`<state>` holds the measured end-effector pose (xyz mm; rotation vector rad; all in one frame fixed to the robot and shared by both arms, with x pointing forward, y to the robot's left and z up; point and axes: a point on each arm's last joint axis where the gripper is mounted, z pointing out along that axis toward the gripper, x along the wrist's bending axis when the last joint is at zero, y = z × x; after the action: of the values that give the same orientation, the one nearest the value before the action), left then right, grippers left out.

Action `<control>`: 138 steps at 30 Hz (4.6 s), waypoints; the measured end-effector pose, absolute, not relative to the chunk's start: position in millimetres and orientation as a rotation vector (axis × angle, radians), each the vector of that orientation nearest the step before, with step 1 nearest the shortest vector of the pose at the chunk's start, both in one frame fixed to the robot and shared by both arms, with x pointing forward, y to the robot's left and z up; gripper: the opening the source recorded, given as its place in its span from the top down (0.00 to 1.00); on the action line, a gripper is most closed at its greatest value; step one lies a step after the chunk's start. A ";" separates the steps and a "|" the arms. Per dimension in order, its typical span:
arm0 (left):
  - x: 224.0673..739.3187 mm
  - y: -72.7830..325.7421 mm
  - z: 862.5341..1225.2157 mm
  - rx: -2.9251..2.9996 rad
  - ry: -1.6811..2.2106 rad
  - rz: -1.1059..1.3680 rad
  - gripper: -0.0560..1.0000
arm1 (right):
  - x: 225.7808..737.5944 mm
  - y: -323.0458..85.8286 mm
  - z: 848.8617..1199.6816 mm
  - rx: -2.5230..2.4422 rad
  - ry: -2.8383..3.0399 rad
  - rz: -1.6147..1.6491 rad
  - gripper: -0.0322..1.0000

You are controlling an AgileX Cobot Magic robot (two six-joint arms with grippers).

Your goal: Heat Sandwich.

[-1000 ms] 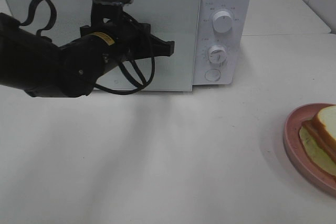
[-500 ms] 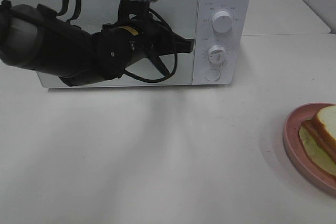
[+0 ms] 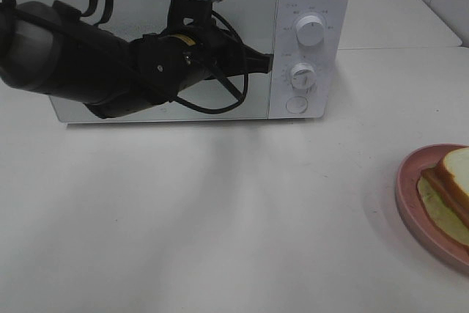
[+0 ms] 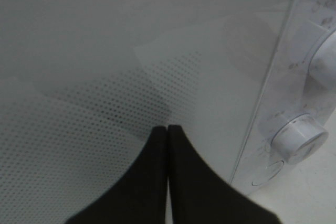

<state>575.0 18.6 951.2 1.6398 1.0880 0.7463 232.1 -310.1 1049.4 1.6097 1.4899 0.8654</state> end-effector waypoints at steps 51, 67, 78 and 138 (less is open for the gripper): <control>485.1 114.2 996.3 2.673 1.300 0.074 0.02 | 232.1 -310.1 1049.4 1.610 1.490 0.865 0.24; 509.6 246.3 1036.6 2.333 1.884 0.098 0.02 | 232.1 -310.1 1049.4 1.610 1.490 0.865 0.24; 490.5 306.1 1061.8 2.071 2.125 0.135 0.02 | 232.1 -310.1 1049.4 1.610 1.490 0.865 0.24; 230.6 295.5 1055.4 1.561 1.532 0.945 0.02 | 232.1 -310.1 1049.4 1.610 1.490 0.865 0.24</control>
<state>230.6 295.5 1055.4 1.5606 1.5316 0.9451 232.1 -310.1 1049.4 1.6097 1.4899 0.8654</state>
